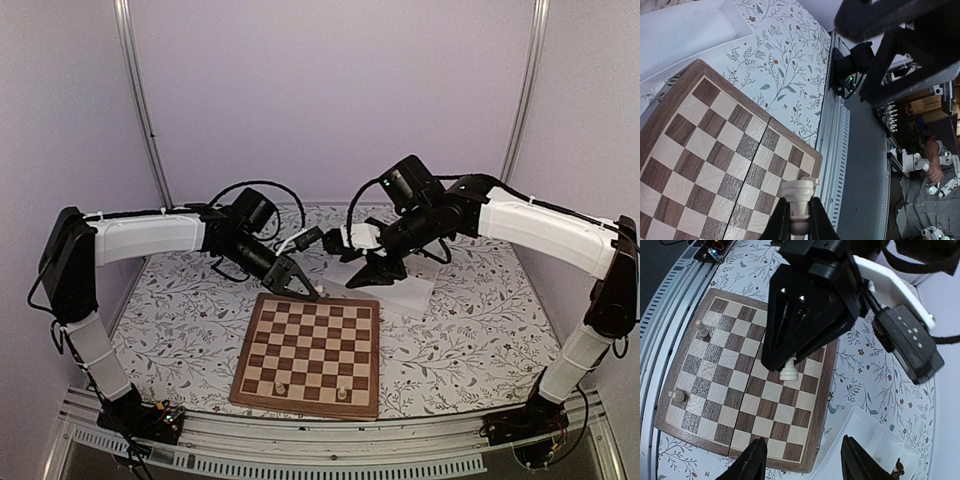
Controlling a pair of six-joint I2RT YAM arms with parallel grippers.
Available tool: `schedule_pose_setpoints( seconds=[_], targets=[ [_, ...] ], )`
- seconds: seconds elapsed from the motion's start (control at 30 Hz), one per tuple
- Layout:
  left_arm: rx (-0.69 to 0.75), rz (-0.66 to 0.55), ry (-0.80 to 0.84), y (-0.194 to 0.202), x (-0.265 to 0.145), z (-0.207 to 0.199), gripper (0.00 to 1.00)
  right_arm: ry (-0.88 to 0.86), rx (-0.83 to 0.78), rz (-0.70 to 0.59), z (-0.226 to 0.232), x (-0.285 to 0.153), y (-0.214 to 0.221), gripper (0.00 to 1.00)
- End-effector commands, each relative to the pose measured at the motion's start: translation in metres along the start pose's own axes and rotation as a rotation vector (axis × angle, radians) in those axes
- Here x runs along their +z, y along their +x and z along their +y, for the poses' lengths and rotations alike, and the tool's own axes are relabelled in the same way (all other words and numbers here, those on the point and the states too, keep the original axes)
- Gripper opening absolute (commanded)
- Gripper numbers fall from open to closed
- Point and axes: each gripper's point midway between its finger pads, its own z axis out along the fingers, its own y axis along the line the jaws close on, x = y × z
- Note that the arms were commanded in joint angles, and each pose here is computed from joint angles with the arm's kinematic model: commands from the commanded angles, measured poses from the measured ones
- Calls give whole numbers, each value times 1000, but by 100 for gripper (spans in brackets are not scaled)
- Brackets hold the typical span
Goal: Set up the chess pieces on the board
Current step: Place the chess piece on the chessboard.
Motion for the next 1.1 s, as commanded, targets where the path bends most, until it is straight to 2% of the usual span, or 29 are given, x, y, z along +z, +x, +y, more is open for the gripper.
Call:
schedule_pose_setpoints(
  seconds=[0.0, 0.2, 0.47, 0.73, 0.83, 0.93, 1.07],
  targets=[
    [17, 28, 81, -3, 7, -19, 0, -22, -87, 29, 15, 25, -12, 54],
    [19, 33, 104, -6, 9, -24, 0, -27, -86, 58, 23, 49, -14, 53],
    [27, 40, 137, -7, 13, -30, 0, -23, -76, 54, 22, 59, -18, 49],
    [16, 73, 145, -2, 23, -29, 0, -3, -52, 57, 16, 61, -20, 36],
    [12, 84, 137, -1, 25, -27, 1, 11, -49, 67, 13, 60, -20, 28],
    [11, 87, 135, 0, 26, -26, 4, 17, -47, 70, 12, 59, -19, 16],
    [16, 83, 86, -1, 24, -21, 14, 17, -34, 79, 13, 59, -17, 12]
  ],
)
